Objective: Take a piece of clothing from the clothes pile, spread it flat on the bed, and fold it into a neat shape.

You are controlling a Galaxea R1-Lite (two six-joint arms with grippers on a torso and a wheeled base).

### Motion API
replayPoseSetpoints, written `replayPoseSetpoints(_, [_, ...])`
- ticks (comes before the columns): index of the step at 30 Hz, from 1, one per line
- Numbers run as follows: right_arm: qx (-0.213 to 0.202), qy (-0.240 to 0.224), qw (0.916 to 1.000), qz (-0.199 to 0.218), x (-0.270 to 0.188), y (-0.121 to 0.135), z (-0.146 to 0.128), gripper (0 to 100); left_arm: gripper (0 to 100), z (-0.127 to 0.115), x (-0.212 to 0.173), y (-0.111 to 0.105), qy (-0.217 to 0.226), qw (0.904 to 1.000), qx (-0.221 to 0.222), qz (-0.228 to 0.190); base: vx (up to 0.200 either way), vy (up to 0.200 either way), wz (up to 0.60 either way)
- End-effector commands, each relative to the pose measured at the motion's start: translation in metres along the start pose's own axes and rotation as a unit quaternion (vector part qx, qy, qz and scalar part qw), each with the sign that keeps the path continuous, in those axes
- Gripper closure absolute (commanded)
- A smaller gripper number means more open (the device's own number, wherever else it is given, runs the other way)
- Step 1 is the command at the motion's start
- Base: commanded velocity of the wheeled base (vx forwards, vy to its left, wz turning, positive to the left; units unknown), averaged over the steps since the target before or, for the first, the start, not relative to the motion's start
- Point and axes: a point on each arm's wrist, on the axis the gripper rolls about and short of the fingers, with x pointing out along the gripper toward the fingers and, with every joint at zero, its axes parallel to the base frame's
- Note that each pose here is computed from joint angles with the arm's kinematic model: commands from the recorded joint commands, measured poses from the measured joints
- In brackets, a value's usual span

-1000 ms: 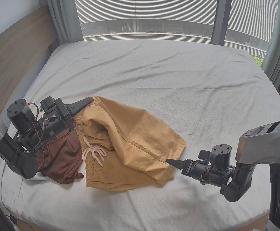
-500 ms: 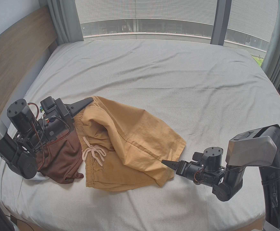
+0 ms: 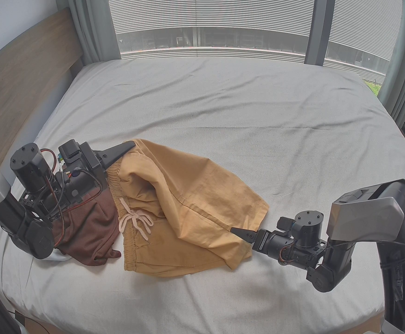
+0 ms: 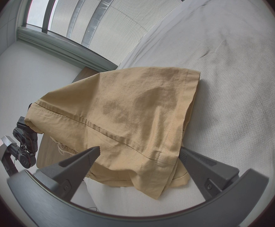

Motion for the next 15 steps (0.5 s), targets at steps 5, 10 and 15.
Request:
replayPoseSetpoints(5, [0.0, 0.001, 1.0, -0.009, -0.0108, 0.0012, 0.0013, 0, 100, 0.0001, 0.0001, 0.0, 0.0, 1.0, 0.0, 0.0, 0.0, 0.0, 0.0])
replayPoseSetpoints(10, [-0.003, -0.003, 1.0, -0.006, -0.0103, 0.0025, 0.0036, 0, 100, 0.0002, -0.0003, -0.0009, 0.0, 1.0, 0.001, -0.001, 0.0, 0.0, 0.0])
replayPoseSetpoints(15, [-0.005, -0.002, 1.0, -0.002, -0.0082, 0.0047, 0.0018, 0, 100, 0.0009, -0.0008, -0.0017, -0.002, 1.0, 0.002, -0.001, 0.0, 0.0, 0.0])
